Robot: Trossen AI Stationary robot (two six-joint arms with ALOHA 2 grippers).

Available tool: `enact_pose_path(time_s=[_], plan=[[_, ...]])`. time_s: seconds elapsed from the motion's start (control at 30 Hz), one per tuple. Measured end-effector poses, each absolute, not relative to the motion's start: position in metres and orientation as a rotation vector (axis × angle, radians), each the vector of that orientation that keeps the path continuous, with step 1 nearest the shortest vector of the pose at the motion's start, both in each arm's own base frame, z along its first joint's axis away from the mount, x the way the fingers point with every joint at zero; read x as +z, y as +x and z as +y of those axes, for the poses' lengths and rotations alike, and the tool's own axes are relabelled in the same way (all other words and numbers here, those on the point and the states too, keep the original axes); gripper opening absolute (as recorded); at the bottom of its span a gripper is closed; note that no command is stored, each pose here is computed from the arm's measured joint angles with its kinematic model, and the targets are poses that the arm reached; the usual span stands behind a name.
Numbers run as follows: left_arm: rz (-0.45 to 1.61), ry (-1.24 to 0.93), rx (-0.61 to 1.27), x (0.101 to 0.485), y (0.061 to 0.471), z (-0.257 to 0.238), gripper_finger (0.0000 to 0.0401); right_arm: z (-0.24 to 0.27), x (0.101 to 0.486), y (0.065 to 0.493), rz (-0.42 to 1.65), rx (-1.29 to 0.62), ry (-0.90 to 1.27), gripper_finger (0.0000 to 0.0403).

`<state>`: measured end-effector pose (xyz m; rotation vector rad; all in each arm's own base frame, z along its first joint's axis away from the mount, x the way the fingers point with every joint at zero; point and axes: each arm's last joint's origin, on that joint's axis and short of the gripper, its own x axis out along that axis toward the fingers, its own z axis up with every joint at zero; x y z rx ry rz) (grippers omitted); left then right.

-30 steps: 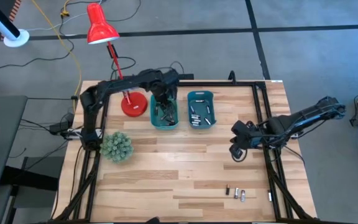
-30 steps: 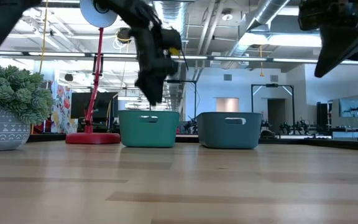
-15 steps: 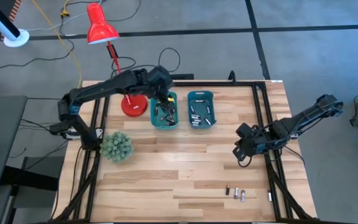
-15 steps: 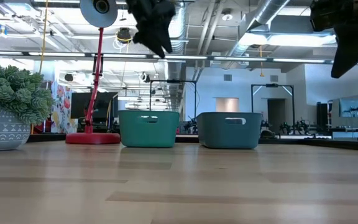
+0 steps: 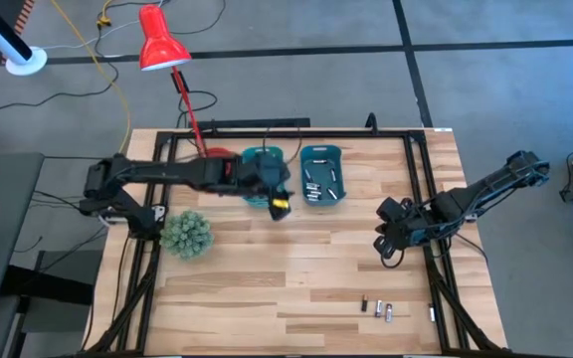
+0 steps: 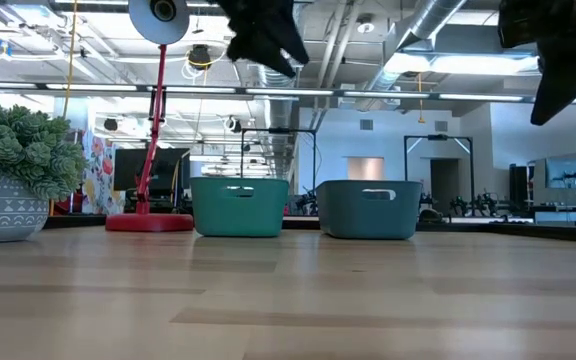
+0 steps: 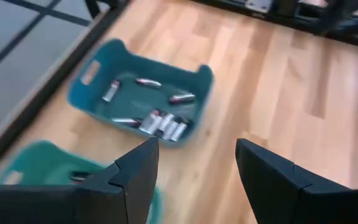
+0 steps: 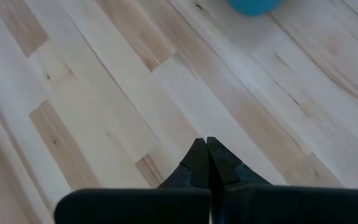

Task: Sort batteries
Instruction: Put the black battery into the green bin

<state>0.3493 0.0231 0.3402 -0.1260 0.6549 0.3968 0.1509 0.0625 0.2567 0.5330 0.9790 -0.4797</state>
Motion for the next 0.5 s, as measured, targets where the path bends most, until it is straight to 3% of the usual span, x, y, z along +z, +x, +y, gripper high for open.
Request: enact_pose_path(time_s=[0.33,0.5], plan=[[0.567,-0.235,0.336,0.294,0.318,-0.010,0.0210,0.064,0.258,0.153,0.946,-0.498,0.610,0.0007],[0.581,-0.265,0.317,0.285,0.298,-0.019,0.0210,0.064,0.259,0.155,0.922,-0.511,0.665,0.0038]])
